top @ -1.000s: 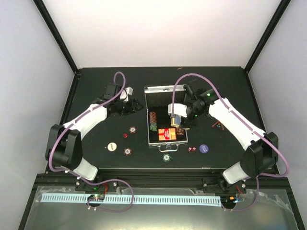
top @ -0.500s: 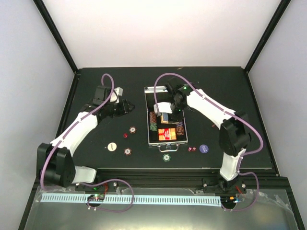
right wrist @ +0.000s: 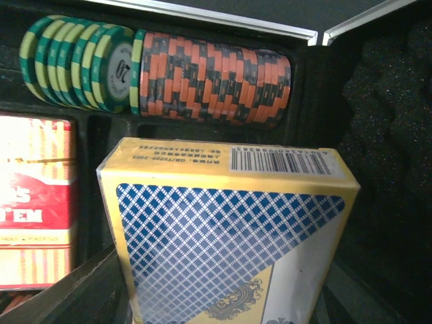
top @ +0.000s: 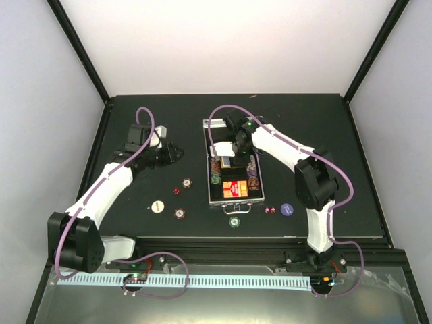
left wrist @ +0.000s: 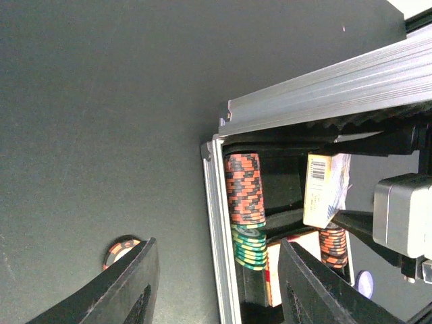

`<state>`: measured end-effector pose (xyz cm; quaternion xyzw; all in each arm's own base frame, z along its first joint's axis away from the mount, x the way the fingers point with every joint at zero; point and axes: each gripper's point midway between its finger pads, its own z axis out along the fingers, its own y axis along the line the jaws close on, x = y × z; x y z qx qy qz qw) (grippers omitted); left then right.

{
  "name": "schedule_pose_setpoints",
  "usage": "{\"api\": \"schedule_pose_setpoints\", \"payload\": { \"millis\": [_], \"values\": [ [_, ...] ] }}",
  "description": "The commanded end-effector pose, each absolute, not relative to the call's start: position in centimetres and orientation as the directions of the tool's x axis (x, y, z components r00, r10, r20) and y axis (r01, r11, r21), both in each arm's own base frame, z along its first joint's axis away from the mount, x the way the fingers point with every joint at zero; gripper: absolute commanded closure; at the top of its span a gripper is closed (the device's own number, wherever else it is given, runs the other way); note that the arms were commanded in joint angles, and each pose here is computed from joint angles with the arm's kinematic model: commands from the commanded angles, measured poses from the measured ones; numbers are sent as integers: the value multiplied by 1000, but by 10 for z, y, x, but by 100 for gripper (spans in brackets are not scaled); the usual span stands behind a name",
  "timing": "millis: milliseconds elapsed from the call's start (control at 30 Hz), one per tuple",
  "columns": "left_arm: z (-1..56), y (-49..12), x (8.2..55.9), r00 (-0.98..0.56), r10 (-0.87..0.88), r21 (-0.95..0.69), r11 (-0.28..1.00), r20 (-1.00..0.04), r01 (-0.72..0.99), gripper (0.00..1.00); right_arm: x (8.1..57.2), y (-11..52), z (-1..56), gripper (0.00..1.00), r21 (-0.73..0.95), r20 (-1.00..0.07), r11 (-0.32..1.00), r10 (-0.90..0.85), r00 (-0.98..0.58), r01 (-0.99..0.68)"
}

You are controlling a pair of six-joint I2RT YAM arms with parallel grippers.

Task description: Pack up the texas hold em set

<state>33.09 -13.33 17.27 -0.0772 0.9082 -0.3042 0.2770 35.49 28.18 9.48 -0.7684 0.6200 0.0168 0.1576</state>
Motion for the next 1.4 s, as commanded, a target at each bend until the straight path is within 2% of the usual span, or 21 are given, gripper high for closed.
{"api": "schedule_pose_setpoints", "payload": {
  "millis": [0,300,567,767,867,1033,1233,1367],
  "values": [
    [177,-129,330,-826,-316,-587,809,-467,22,49,364,280,81,34,-245,-161,-230,-948,273,-942],
    [178,-128,332,-823,-323,-586,810,-468,16,49,353,275,71,33,-194,-156,-232,-952,264,-953],
    [176,-129,332,-824,-323,-590,808,-466,17,49,339,267,73,27,-133,-138,-249,-954,267,-959],
    [175,-127,330,-826,-317,-583,813,-467,18,49,339,263,64,16,-132,-119,-220,-965,236,-967],
    [174,-127,329,-826,-318,-581,814,-466,15,49,341,266,75,13,-137,-141,-195,-967,213,-971],
    [174,-127,329,-825,-321,-585,811,-466,15,49,338,268,102,15,-142,-171,-173,-966,196,-975],
    [179,-126,332,-818,-321,-579,815,-477,18,49,324,272,166,16,-186,-271,-150,-942,197,-971],
    [178,-126,332,-820,-323,-584,812,-473,17,49,308,268,187,17,-183,-304,-139,-933,190,-973]
  ]
}}
